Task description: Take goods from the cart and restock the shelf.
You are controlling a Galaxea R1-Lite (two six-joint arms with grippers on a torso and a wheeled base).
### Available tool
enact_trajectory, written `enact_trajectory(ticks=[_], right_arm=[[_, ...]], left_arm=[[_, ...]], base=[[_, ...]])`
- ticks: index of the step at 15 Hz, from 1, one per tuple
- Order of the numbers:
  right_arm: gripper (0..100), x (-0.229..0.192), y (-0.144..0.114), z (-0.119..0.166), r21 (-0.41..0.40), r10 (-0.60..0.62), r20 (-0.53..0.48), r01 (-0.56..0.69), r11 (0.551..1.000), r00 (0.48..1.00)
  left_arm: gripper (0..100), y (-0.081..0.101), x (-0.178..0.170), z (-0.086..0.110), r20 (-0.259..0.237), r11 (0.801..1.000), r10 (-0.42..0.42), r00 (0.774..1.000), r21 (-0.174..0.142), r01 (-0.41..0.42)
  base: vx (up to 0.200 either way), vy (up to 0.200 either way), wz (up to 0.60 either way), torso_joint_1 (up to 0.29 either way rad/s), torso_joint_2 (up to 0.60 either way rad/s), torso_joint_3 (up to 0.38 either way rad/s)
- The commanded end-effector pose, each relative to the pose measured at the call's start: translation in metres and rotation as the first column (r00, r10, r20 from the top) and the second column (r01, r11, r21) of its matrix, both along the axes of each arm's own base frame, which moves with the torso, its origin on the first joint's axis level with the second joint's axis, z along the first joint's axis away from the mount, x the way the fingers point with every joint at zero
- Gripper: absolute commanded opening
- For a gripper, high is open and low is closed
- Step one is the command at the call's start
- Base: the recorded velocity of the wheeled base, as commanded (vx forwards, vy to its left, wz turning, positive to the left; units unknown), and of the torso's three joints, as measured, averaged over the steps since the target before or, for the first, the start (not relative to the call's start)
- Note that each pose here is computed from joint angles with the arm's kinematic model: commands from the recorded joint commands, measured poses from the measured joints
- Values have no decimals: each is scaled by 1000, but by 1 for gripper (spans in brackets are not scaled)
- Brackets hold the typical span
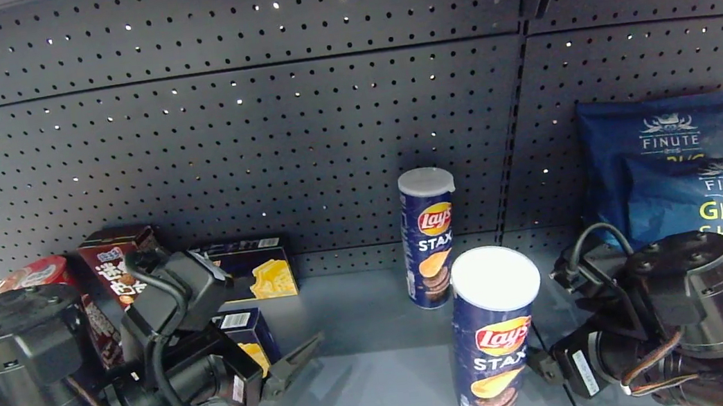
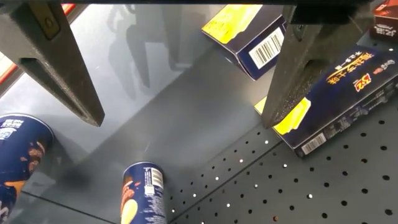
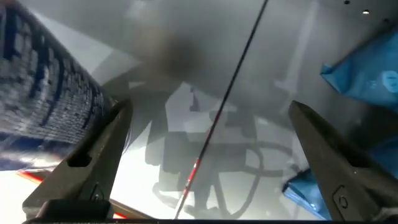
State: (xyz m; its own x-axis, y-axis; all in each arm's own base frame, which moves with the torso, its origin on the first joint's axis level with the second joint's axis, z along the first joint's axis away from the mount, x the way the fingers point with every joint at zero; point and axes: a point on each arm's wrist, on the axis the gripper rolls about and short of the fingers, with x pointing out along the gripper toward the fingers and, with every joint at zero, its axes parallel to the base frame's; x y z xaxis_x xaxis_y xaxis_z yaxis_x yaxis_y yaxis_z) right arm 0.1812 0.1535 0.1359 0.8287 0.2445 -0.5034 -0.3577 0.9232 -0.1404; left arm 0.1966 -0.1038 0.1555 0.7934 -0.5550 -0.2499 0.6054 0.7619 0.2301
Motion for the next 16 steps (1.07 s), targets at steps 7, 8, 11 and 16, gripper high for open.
enact_trajectory(ticks=[7, 8, 11, 16], right_arm=[[100, -6, 1, -5, -7, 19, -7, -19, 1000, 1000], [100, -9, -3, -7, -13, 18, -14, -18, 1000, 1000], [100, -19, -12, -10, -20, 16, -22, -17, 1000, 1000], [100, -18, -9, -8, -6, 37, -18, -37, 999, 999]], left_arm=[[100, -1, 3, -2, -1, 1000, -1, 1000, 12, 1], [100, -1, 2, -2, -2, 1000, -3, 1000, 13, 3], [100, -1, 2, -2, -3, 1000, -3, 1000, 13, 3], [100, -1, 2, -2, -3, 1000, -3, 1000, 13, 3]], base=[[0, 0, 0, 0, 0, 0], [0, 0, 0, 0, 0, 0], [0, 0, 0, 0, 0, 0], [0, 0, 0, 0, 0, 0]])
